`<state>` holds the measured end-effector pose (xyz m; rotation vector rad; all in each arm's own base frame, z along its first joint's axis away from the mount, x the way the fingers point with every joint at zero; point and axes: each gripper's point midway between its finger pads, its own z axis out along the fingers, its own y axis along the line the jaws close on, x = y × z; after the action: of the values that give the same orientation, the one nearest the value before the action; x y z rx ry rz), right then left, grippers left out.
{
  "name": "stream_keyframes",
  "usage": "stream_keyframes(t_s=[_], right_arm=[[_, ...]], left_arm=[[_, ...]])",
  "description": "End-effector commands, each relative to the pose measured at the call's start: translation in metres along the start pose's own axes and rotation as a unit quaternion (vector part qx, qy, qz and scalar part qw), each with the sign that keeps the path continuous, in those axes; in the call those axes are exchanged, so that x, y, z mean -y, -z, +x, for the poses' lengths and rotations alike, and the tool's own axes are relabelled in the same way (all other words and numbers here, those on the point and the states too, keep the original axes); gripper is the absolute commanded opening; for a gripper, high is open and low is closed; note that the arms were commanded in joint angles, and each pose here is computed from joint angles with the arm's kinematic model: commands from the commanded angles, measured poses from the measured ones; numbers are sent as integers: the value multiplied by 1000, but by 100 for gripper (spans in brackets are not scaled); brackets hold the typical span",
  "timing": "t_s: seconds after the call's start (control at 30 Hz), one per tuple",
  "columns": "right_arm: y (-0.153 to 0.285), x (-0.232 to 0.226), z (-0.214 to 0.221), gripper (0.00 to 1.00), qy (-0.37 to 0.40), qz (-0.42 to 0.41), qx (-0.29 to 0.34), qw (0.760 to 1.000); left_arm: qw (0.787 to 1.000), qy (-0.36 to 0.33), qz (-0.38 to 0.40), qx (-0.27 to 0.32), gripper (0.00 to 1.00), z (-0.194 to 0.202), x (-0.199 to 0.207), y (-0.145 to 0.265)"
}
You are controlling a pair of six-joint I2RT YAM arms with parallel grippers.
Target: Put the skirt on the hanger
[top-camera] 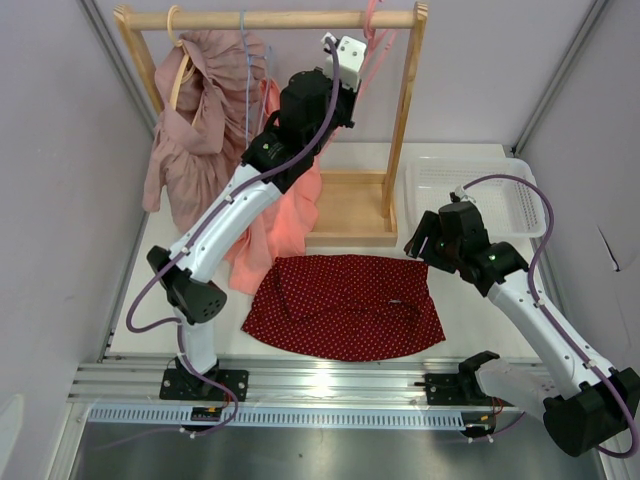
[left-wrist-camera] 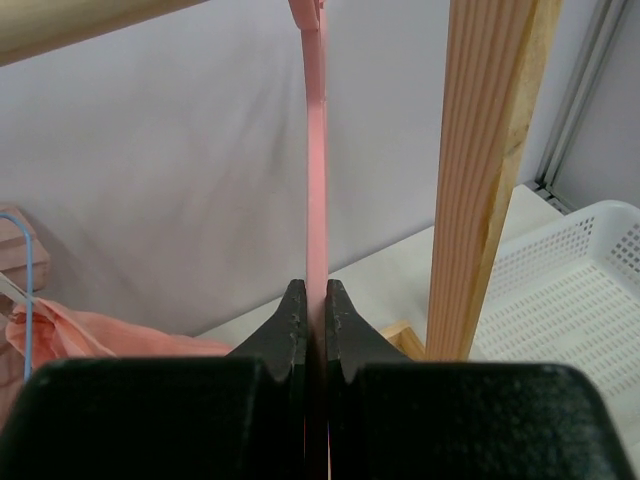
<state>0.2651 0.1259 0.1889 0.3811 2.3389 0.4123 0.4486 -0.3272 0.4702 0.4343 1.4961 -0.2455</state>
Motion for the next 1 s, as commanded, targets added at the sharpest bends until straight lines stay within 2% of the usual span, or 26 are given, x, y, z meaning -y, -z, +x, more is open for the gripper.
stream_keyframes(t_s=[0.0, 0.2, 0.97], right_arm=[[1, -7, -9, 68, 8, -16, 15, 1000], [1, -8, -9, 68, 8, -18, 14, 1000], [1, -7, -8, 68, 8, -17, 14, 1000]], left_arm=[[996, 8, -28, 79, 0, -66, -21, 28], [996, 2, -26, 89, 0, -70, -25, 41], [998, -6, 2, 66, 0, -54, -23, 70]])
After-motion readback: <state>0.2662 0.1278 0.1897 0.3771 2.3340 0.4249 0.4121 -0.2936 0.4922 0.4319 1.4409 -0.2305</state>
